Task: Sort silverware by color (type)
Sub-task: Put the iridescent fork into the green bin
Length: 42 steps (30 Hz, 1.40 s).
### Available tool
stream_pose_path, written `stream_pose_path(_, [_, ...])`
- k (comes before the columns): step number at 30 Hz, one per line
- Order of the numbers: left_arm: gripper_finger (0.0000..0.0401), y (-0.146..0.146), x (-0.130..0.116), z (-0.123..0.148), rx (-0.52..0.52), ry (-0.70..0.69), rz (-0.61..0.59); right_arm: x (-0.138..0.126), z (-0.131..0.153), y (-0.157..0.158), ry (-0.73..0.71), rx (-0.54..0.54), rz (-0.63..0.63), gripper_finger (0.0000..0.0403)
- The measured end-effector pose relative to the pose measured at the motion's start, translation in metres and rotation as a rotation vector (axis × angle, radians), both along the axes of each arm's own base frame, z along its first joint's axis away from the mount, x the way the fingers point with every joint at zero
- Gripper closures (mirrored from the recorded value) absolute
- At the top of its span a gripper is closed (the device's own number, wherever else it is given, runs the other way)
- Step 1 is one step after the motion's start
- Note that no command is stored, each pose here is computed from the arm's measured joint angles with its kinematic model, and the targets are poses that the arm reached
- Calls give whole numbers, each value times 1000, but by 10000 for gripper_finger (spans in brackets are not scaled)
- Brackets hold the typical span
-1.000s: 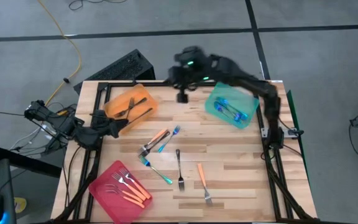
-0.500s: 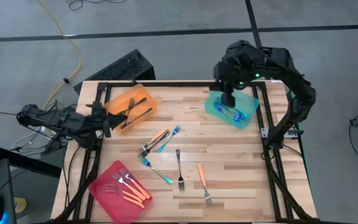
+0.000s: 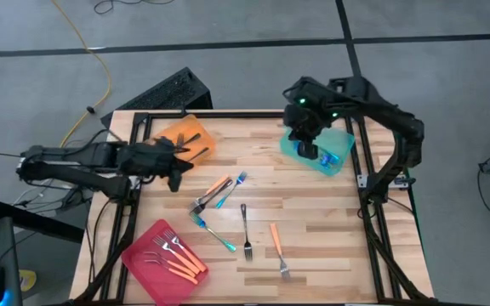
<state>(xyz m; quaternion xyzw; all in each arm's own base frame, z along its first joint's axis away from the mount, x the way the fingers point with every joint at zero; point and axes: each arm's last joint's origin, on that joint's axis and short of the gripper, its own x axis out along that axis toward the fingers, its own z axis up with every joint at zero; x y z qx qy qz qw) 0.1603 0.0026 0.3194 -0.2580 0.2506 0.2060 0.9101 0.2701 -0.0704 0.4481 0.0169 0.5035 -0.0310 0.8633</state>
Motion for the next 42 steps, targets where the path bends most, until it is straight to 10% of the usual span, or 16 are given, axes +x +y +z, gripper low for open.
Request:
stream_pose_path(15, [308,-20,59,-42,88,271,-699,30,-119,-19,237,-10,184,359])
stream_pose_path(24, [225,-51,80,-74,307,375,-1078,40,-132,-9,191,19,113,359])
stream_pose_path(42, [207,-63,110,-140,324,345,-1177,54,-129,23,117,60,73,359])
